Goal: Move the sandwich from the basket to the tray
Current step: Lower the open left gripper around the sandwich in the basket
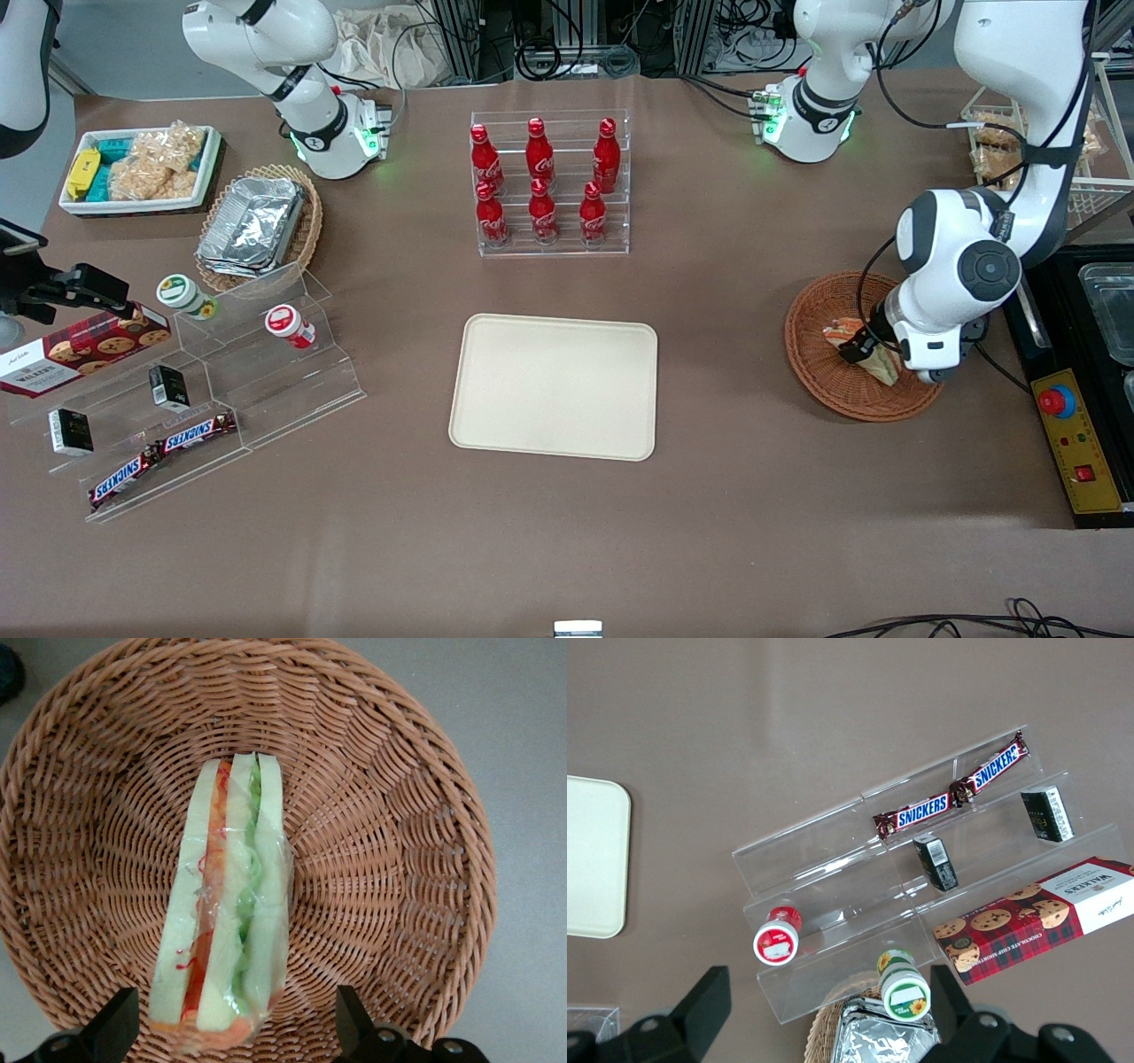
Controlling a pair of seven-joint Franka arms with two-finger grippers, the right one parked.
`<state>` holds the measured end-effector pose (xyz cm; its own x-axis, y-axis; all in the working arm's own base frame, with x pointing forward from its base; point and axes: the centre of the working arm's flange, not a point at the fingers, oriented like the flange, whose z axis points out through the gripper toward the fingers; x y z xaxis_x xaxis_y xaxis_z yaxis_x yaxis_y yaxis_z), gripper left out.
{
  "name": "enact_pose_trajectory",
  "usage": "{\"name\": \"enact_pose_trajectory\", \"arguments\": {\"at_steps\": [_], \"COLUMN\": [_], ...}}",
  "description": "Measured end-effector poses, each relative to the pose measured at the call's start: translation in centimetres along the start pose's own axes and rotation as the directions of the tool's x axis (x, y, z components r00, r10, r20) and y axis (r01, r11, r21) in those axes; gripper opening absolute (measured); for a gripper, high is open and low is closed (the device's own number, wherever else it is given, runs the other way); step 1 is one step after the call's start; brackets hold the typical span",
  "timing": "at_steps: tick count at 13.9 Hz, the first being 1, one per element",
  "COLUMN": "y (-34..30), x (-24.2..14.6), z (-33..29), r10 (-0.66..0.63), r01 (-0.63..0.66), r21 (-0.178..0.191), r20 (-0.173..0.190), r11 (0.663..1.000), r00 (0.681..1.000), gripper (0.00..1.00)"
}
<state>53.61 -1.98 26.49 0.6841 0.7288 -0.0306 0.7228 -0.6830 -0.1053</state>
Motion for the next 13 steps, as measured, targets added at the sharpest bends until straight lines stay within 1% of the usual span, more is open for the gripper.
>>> {"name": "enact_pose_trajectory", "arguments": {"at_steps": [3,4,5,6,7,8,10,12,13], "y": [-0.2,-0.3,-0.4,-0.5,-0.6,-0.6,-0.5,-0.5,-0.5], "x": [0.5,0.7,0.9,1.0,1.1,1.1,1.1,1.2,1.2], "z": [0.7,1.0,1.3,1.5,1.6,1.6,1.7,1.6,1.6], "r10": [-0.010,-0.014,-0.018,-0.021,-0.023,-0.023,-0.023,-0.023,-0.023], "r01": [0.010,0.014,0.018,0.021,0.023,0.023,0.023,0.023,0.023], "r21": [-0.007,-0.006,-0.005,-0.004,-0.003,-0.003,-0.005,-0.007,-0.008], "r20": [-0.002,-0.001,0.001,0.002,0.003,0.003,0.001,-0.001,-0.001], "r11": [1.000,1.000,1.000,1.000,1.000,1.000,1.000,1.000,1.000], "r00": [1.000,1.000,1.000,1.000,1.000,1.000,1.000,1.000,1.000], "gripper": [1.00,0.97,0.97,0.90,0.80,0.67,0.46,0.33,0.31]}}
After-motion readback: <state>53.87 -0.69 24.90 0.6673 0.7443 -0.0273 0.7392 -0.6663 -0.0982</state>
